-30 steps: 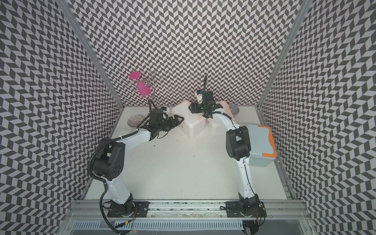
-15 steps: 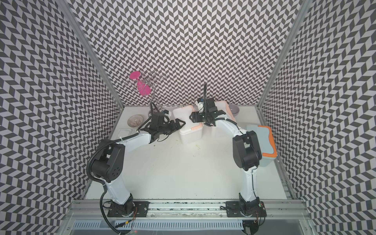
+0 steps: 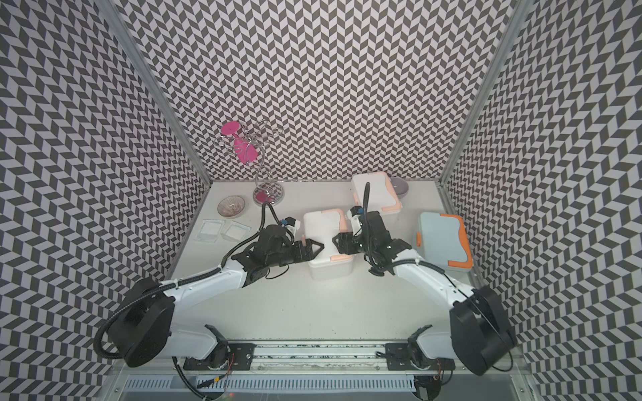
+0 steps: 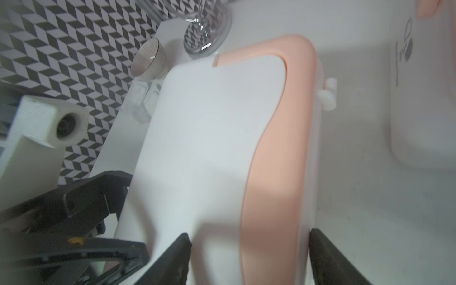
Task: Open first aid kits and take out gauze
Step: Move the first aid kit to the center of the board, then open the fastener of the first aid kit.
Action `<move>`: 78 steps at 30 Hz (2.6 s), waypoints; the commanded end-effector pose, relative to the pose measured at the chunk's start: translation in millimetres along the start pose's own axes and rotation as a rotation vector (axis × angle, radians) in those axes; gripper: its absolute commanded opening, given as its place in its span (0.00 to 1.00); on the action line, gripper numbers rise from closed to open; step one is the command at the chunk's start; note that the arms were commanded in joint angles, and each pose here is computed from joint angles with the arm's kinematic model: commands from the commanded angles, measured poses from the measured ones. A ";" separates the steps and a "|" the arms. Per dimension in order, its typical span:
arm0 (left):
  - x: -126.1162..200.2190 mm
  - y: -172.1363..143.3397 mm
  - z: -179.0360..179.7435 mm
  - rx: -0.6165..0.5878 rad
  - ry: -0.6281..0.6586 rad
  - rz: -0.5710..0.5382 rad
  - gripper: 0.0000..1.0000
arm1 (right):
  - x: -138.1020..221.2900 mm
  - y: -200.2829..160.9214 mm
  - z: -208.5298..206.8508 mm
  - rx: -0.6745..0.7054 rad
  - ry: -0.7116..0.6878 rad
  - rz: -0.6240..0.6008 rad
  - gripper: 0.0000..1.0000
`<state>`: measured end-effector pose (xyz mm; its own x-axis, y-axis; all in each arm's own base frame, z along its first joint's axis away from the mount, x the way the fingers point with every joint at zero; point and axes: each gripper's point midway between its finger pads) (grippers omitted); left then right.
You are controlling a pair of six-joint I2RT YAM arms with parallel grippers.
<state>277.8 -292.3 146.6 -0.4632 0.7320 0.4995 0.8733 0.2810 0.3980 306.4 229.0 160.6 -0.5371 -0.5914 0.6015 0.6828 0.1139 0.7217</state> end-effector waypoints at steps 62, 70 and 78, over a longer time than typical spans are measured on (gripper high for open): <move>46.1 -23.6 -5.9 0.067 -0.374 0.123 0.96 | 9.6 -33.1 3.3 -0.008 0.008 0.054 0.93; 41.0 -25.7 -13.6 0.076 -0.431 0.167 0.92 | 11.4 -41.6 -6.5 -0.037 0.005 0.074 0.76; 34.8 -25.5 -13.0 0.078 -0.430 0.189 0.91 | 14.3 -44.0 -17.4 -0.058 0.000 0.063 0.76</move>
<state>235.3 -277.7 149.4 -0.2215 0.9469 0.2332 0.9588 0.1678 0.2294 286.0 213.4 155.2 -0.5229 -0.6211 0.5837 0.6998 0.0781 0.7100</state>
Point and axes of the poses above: each gripper's point midway between its finger pads, its own x axis back along the fingers, its own z axis along the line the jaws close on, y = z × x, and after that the axes turned 9 degrees about x, right-handed
